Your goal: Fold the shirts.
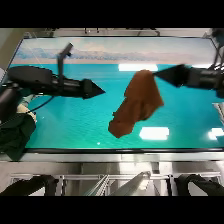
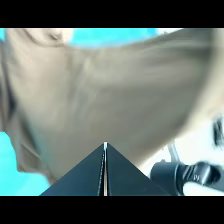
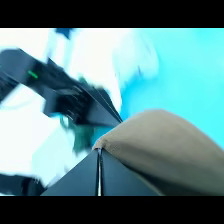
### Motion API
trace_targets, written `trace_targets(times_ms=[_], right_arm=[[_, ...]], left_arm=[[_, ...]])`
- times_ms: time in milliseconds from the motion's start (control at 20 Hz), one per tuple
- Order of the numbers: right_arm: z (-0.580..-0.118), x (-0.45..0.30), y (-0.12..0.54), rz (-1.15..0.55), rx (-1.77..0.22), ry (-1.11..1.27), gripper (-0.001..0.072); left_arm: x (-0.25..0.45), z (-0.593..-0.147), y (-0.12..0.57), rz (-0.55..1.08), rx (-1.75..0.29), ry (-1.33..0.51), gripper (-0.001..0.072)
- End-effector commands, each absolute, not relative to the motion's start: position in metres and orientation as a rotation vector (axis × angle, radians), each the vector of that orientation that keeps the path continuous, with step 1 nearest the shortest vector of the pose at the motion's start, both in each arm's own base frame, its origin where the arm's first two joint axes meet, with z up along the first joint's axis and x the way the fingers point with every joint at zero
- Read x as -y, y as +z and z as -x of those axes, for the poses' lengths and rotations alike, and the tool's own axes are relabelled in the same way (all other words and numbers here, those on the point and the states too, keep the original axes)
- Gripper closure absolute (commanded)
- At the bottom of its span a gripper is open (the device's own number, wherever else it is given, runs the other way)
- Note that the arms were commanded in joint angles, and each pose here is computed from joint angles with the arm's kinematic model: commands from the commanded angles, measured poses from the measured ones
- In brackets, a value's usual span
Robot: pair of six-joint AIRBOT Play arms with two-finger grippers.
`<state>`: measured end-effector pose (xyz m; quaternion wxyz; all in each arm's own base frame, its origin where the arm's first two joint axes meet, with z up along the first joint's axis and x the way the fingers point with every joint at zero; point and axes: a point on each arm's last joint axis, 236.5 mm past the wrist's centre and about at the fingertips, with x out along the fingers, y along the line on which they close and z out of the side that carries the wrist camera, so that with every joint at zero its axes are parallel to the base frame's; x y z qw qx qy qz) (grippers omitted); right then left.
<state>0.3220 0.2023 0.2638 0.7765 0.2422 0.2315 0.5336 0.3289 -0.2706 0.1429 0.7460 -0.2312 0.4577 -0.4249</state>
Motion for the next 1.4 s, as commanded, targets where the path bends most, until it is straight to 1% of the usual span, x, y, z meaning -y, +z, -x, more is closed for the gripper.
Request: trace_targets(times_ms=[0,50,200,350,450,500,550,600,650,700,750,800,850,950,1050,1100,1150,1200,1350], right_arm=[[-0.305,-0.199,0.345,-0.408,-0.321,1.126,0.0696],[-0.305,-0.199,0.335,-0.413,-0.375,1.11,0.0696],[-0.297,-0.22,0.25,-0.399,-0.649,1.083,0.0696],[-0.265,-0.267,0.158,-0.445,-0.88,1.142,0.0696],[-0.236,-0.292,0.103,-0.442,-1.046,1.191,0.0693],[-0.227,-0.295,0.083,-0.428,-1.119,1.201,0.0598],[-0.223,-0.294,0.067,-0.411,-1.178,1.198,0.0437],[-0.227,-0.286,0.059,-0.409,-1.203,1.179,0.0419],[-0.24,-0.272,0.057,-0.419,-1.191,1.132,0.0419],[-0.26,-0.252,0.06,-0.441,-1.146,1.074,0.0412],[-0.283,-0.226,0.065,-0.47,-1.089,1.0,0.0409],[-0.307,-0.194,0.068,-0.51,-1.031,0.897,0.0264],[-0.332,-0.16,0.069,-0.553,-0.974,0.78,0.0048],[-0.37,-0.087,0.054,-0.651,-0.91,0.562,0.0046],[-0.383,-0.046,0.021,-0.755,-0.949,0.456,0.0055],[-0.386,-0.036,0.003,-0.799,-0.981,0.429,0.007],[-0.389,-0.031,-0.014,-0.834,-1.018,0.42,0.0165],[-0.392,-0.03,-0.028,-0.856,-1.047,0.418,0.0193],[-0.405,-0.039,-0.056,-0.929,-1.133,0.416,0.0195]], left_arm=[[0.241,-0.332,0.185,0.506,-0.866,-0.882,0.0696],[0.241,-0.328,0.185,0.505,-0.869,-0.885,0.0696],[0.257,-0.306,0.143,0.512,-0.985,-0.904,0.0695],[0.27,-0.283,0.089,0.527,-1.142,-0.9,0.0695],[0.268,-0.281,0.071,0.542,-1.192,-0.88,0.0696],[0.264,-0.281,0.067,0.55,-1.209,-0.874,0.0696],[0.258,-0.282,0.065,0.562,-1.226,-0.868,0.0695],[0.252,-0.282,0.065,0.573,-1.239,-0.865,0.0641],[0.245,-0.281,0.066,0.587,-1.254,-0.864,0.0344],[0.239,-0.282,0.066,0.601,-1.26,-0.857,0.0075],[0.236,-0.282,0.066,0.608,-1.269,-0.852,-0.0005],[0.235,-0.281,0.066,0.611,-1.276,-0.851,-0.0005],[0.237,-0.278,0.066,0.607,-1.282,-0.86,-0.0005],[0.252,-0.27,0.061,0.582,-1.307,-0.888,-0.0005],[0.273,-0.252,0.045,0.565,-1.395,-0.92,-0.0005],[0.283,-0.243,0.033,0.551,-1.447,-0.934,-0.0004],[0.293,-0.235,0.019,0.538,-1.497,-0.941,-0.0004],[0.3,-0.231,0.004,0.531,-1.535,-0.933,-0.0004],[0.303,-0.232,-0.034,0.545,-1.623,-0.876,-0.0005]])
